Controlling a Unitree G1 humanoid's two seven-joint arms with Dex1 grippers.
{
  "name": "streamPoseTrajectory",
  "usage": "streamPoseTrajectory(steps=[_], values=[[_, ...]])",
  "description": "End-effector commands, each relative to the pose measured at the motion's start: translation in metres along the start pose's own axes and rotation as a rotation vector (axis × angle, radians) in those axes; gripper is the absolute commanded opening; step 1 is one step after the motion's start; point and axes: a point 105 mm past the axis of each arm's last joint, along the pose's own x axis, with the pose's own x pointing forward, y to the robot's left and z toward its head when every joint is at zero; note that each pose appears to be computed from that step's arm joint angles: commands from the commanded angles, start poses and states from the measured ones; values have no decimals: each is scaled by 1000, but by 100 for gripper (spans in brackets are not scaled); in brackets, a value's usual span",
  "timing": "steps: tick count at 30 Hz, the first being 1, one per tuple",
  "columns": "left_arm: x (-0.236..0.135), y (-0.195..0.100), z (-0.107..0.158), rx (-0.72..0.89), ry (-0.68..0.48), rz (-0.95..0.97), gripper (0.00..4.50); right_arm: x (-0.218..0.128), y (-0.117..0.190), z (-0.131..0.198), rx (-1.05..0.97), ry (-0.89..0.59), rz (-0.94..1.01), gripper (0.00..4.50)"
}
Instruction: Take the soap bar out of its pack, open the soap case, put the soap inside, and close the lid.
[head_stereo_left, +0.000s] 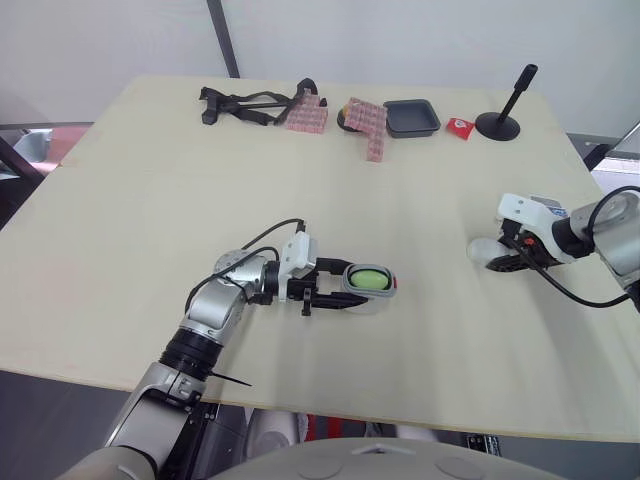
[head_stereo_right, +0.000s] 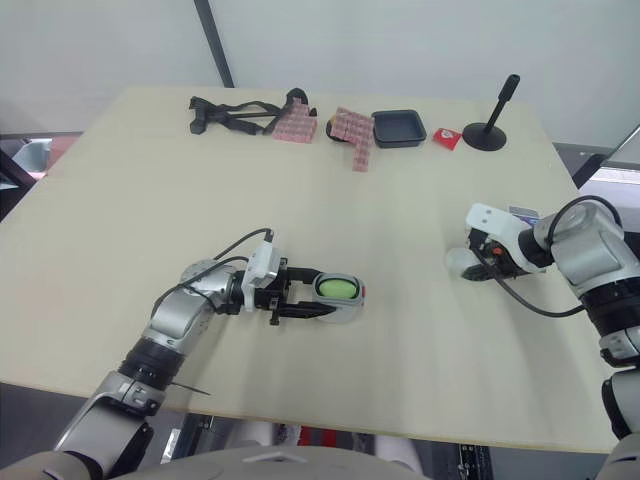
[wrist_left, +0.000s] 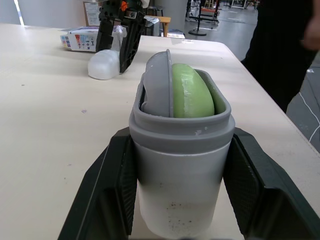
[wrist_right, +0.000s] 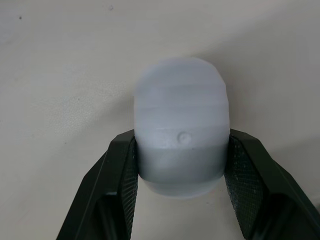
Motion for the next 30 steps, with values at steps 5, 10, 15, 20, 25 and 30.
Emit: streamPoseTrajectory(steps=[5, 10, 15, 20, 25, 30], values=[[-1, 0, 4, 29, 4, 1, 189, -12, -5, 15, -80, -18, -21, 194], [-1, 2, 3, 32, 5, 4, 189, -27, 4, 47, -194, -74, 34, 194], [0, 6, 4, 38, 2, 15, 189, -39, 32, 84, -300, -142, 138, 194], [2, 11, 6, 47, -8, 33, 189, -44, 76, 119, -406, -214, 276, 194], [6, 14, 7, 48, -18, 42, 189, -42, 112, 144, -461, -248, 353, 194], [9, 13, 7, 47, -20, 40, 189, -34, 131, 156, -479, -252, 388, 194]])
